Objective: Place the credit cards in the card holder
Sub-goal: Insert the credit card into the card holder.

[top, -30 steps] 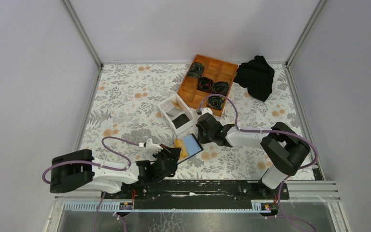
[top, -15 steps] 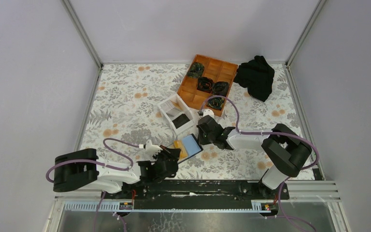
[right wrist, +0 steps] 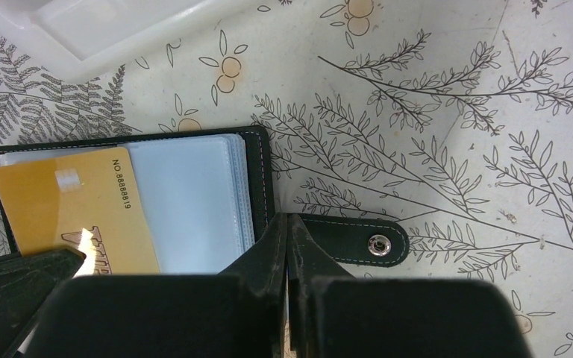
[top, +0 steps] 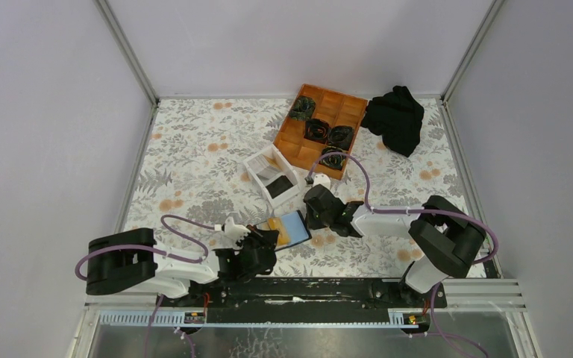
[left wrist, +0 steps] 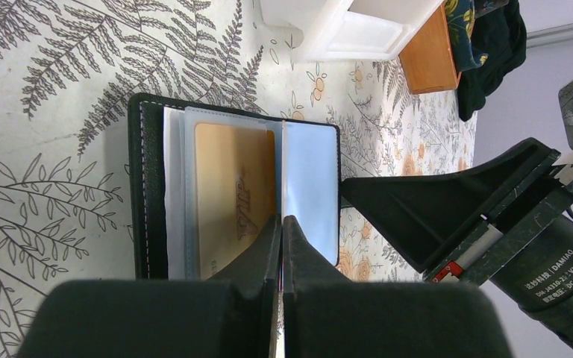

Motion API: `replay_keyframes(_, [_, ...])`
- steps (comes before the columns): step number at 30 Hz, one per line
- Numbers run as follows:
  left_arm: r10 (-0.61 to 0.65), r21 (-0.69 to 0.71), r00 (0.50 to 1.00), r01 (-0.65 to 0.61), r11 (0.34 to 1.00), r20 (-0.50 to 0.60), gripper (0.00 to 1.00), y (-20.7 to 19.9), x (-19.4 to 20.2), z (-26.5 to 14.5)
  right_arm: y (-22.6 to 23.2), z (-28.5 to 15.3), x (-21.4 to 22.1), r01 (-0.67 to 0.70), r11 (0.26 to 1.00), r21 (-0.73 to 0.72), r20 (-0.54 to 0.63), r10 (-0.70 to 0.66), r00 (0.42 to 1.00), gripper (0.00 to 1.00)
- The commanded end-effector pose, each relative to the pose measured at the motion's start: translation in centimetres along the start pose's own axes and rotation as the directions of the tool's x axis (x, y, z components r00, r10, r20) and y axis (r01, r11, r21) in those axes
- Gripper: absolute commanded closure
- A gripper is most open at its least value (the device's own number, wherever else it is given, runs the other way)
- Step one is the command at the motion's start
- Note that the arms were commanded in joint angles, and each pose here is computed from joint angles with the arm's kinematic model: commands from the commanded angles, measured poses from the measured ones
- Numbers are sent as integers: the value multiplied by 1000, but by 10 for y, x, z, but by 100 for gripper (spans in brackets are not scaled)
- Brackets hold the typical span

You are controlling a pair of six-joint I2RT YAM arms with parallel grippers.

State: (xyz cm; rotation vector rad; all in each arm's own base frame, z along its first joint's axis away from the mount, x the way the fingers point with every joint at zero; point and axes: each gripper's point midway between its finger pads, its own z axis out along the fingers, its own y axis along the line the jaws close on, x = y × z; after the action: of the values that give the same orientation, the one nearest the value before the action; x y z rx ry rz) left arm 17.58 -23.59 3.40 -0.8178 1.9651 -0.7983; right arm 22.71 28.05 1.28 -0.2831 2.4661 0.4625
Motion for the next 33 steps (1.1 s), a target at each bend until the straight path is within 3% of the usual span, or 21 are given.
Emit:
replay_keyframes(1, [2, -4, 1000, -2, 1000, 25, 100, 5, -4, 0, 1, -7, 9, -4, 1000, 10, -11, 4, 1000, 100])
replay_keyframes(33, [90, -97, 993, -97, 991, -70, 100, 34, 15, -10, 5, -7, 3, 7, 1000, 20, 3, -7, 1000, 100])
